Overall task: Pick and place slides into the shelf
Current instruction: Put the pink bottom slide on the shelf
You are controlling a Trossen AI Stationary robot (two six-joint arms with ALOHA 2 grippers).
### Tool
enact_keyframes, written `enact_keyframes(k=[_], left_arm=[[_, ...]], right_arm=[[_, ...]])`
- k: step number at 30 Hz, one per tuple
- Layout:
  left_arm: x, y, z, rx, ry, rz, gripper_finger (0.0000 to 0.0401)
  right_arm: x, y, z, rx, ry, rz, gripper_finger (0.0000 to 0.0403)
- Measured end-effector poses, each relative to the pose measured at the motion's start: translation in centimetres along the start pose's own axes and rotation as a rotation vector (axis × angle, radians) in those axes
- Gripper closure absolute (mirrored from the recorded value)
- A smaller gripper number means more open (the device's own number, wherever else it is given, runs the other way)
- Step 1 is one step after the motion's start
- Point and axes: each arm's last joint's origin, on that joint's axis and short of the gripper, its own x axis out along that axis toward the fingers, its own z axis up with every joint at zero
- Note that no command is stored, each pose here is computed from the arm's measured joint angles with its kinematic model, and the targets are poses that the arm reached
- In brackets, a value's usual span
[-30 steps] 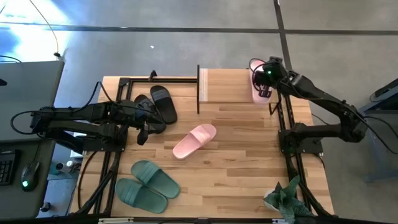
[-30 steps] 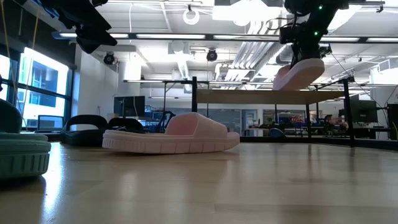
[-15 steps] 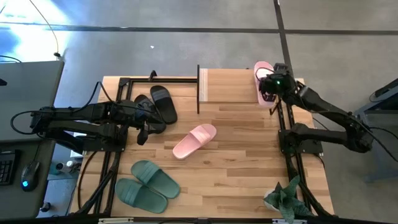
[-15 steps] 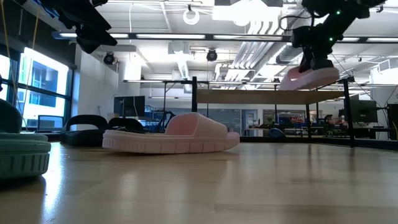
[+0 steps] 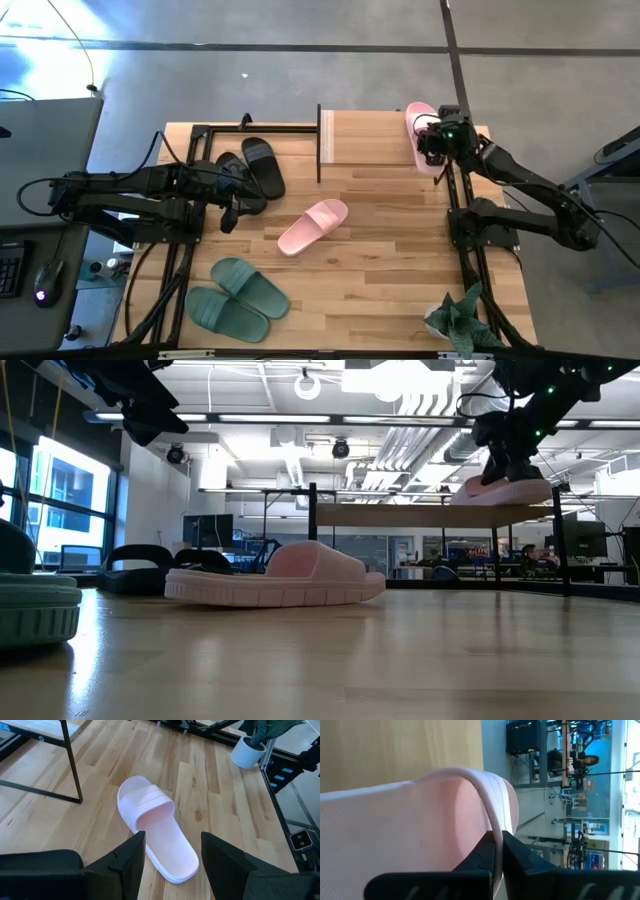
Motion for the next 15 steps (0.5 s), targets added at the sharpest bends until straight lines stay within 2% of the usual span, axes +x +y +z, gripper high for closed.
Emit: enact_keyframes(k=[15], left_arm=[[0.0, 0.0, 0.0, 0.0, 0.0, 0.0, 0.0224]], right_arm=[[0.3, -0.28, -0.57, 0.023, 0.002, 0.009, 0.0403]])
